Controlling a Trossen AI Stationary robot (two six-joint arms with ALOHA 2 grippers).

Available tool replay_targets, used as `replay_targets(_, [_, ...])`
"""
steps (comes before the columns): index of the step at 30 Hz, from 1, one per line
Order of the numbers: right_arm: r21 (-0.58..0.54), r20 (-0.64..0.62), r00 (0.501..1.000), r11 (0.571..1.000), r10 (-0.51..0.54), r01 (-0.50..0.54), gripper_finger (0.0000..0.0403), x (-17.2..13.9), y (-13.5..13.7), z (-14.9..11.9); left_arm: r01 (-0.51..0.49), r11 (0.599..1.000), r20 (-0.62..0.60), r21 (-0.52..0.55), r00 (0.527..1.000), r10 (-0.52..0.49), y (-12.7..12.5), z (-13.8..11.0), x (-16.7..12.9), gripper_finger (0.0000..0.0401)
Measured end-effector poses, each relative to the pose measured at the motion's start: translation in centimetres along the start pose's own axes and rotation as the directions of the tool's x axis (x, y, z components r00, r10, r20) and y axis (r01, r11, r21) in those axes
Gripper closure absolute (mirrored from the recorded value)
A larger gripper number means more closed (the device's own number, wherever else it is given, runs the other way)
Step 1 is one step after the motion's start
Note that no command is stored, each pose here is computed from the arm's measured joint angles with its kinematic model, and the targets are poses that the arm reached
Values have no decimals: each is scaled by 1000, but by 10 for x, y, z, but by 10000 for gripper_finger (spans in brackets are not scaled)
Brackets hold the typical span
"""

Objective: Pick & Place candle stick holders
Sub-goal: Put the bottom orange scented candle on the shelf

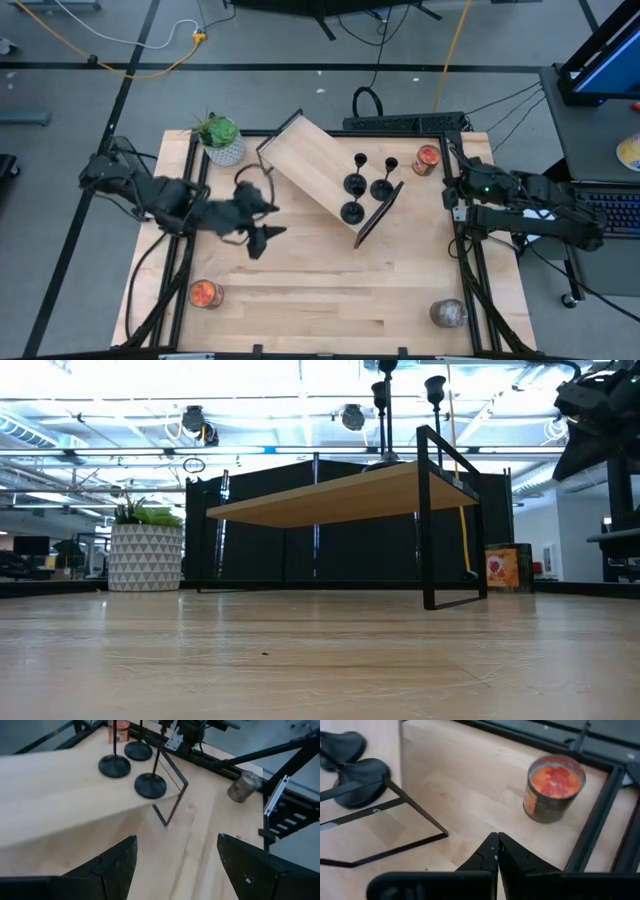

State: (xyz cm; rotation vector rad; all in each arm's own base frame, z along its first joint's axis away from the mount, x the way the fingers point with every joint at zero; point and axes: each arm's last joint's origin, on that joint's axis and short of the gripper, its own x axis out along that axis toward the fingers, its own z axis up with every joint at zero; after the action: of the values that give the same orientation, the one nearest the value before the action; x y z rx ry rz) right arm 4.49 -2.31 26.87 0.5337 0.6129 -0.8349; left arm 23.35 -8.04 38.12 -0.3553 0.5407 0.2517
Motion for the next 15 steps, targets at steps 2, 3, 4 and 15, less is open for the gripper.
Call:
replay_targets(2, [-26, 15, 999, 999, 36, -35, 403, -2, 0, 0, -9, 999, 2, -31, 1000, 9, -7, -13, -2, 118])
replay_targets(3, [-32, 24, 998, 998, 52, -51, 403, -3, 0, 0, -18, 999, -1, -51, 1000, 18, -10, -21, -1, 118])
replay_targets(4, [-33, 31, 997, 997, 77, -76, 403, -5, -1, 0, -26, 997, -5, -70, 1000, 25, -13, -29, -1, 118])
replay_targets(15, [-36, 187, 952, 970, 242, -240, 403, -28, -17, -11, -40, 964, -171, -264, 985, -6, -19, -102, -13, 118])
